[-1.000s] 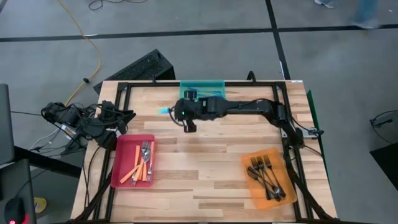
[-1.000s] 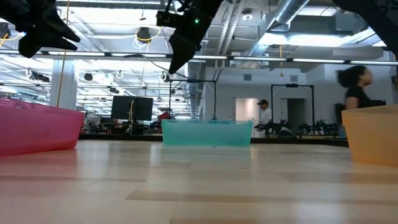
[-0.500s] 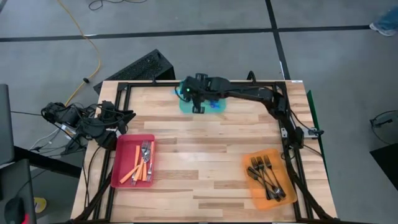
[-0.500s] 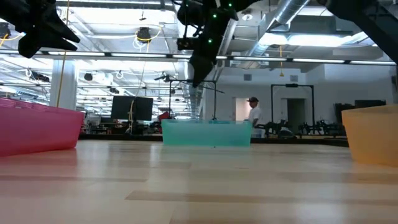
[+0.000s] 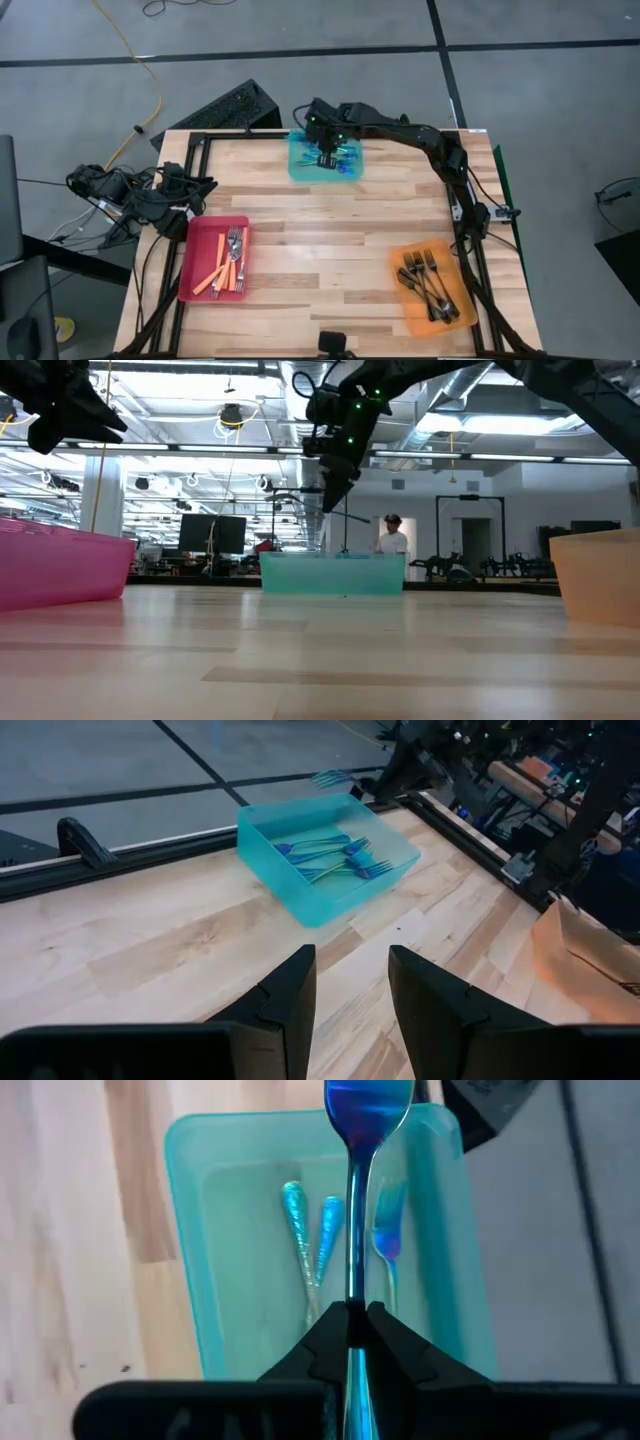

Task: Sort silverware by color (type)
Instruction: Put the blue fork into the blue bin

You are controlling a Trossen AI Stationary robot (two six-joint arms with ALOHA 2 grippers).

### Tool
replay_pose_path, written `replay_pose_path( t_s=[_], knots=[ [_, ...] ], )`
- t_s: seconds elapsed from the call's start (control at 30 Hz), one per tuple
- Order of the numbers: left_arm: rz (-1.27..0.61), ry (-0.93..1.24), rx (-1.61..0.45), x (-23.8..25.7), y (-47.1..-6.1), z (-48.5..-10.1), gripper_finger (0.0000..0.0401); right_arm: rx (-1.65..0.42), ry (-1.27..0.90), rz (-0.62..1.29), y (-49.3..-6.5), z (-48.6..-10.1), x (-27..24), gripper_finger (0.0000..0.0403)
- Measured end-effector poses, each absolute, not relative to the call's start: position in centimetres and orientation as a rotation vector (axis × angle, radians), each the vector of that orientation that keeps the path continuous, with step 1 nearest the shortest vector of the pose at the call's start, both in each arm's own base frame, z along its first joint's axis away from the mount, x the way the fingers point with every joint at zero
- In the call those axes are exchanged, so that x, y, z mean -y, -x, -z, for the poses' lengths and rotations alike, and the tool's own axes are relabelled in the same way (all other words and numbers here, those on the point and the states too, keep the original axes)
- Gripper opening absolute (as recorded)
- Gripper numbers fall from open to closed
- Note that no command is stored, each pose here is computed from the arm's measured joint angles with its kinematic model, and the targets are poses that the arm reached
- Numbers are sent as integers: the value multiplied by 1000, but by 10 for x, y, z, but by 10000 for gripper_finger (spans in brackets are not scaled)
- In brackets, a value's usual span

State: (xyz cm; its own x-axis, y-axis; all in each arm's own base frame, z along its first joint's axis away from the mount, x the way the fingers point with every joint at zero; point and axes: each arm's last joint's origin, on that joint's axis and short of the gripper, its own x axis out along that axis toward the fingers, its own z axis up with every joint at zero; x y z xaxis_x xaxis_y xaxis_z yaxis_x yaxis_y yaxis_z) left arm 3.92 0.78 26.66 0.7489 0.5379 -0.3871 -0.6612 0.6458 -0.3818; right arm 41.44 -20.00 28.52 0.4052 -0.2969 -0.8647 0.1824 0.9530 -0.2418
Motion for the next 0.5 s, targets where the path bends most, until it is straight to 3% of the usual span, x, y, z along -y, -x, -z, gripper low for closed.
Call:
replay_pose_path(
  t_s=[0.17,0.5],
  knots=[
    [-691,530,-248,-8,-39,-267,112,-1110,81,322,-407,-281,216,50],
    [-691,525,-249,-8,-39,-267,112,-1230,25,325,-391,-227,230,50]
  ],
)
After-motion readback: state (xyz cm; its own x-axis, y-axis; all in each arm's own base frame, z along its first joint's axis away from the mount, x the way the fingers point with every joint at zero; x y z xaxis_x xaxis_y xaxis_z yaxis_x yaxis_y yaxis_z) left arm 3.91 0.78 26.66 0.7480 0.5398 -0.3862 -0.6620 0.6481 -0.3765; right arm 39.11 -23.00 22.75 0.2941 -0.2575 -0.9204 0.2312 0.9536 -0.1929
